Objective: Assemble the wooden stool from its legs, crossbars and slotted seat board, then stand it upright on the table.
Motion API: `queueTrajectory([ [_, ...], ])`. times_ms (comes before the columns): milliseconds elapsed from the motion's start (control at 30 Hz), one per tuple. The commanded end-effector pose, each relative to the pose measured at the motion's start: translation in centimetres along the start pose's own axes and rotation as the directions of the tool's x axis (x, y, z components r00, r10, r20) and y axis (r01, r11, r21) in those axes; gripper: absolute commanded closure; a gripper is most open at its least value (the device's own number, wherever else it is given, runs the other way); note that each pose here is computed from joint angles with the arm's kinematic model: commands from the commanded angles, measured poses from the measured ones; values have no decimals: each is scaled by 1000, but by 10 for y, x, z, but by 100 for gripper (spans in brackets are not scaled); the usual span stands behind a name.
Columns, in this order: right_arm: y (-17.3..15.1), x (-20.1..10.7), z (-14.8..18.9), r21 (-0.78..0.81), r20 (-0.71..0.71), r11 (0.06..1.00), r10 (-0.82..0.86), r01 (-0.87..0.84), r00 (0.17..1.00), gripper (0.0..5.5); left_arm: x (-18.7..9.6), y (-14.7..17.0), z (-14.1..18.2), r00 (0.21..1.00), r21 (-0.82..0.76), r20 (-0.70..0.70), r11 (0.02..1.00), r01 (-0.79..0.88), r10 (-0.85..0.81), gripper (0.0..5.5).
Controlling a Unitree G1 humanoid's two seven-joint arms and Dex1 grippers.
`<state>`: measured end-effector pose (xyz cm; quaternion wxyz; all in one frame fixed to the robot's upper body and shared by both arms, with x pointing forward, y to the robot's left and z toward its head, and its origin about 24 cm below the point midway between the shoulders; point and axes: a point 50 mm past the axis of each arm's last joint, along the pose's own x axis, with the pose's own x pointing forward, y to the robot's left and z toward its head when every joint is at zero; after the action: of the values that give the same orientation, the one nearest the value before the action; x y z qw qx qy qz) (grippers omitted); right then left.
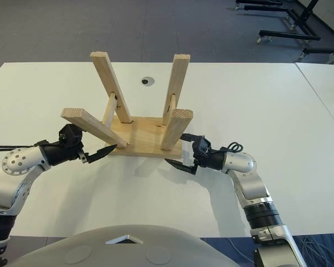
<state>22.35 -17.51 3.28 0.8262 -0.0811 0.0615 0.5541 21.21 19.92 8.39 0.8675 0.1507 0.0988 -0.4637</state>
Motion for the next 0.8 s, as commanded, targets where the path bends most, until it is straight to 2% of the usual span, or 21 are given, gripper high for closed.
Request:
queueTrajectory([
  [33, -13, 7, 0, -33, -10, 999, 19, -19, 1000, 94, 10, 9, -5, 999, 30, -28, 999, 39, -38, 118],
  [267, -17, 17, 2, -24, 1, 996, 87, -87, 996, 94, 27, 18, -20, 995, 28, -52, 995, 91, -90, 118],
  [367, -16, 18, 0, -14, -11, 993, 113, -113, 994, 150, 31, 12, -34, 981, 11, -101, 986, 166, -164, 118],
  [500, -15, 18, 1, -12, -7, 992, 129, -129, 992, 233, 32, 10, -47, 968, 16, -143, 977, 212, -208, 188],
  [800, -9, 14, 1, 3, -9, 985, 170, -170, 985, 399, 30, 1, -48, 958, 26, -109, 962, 270, -266, 326],
])
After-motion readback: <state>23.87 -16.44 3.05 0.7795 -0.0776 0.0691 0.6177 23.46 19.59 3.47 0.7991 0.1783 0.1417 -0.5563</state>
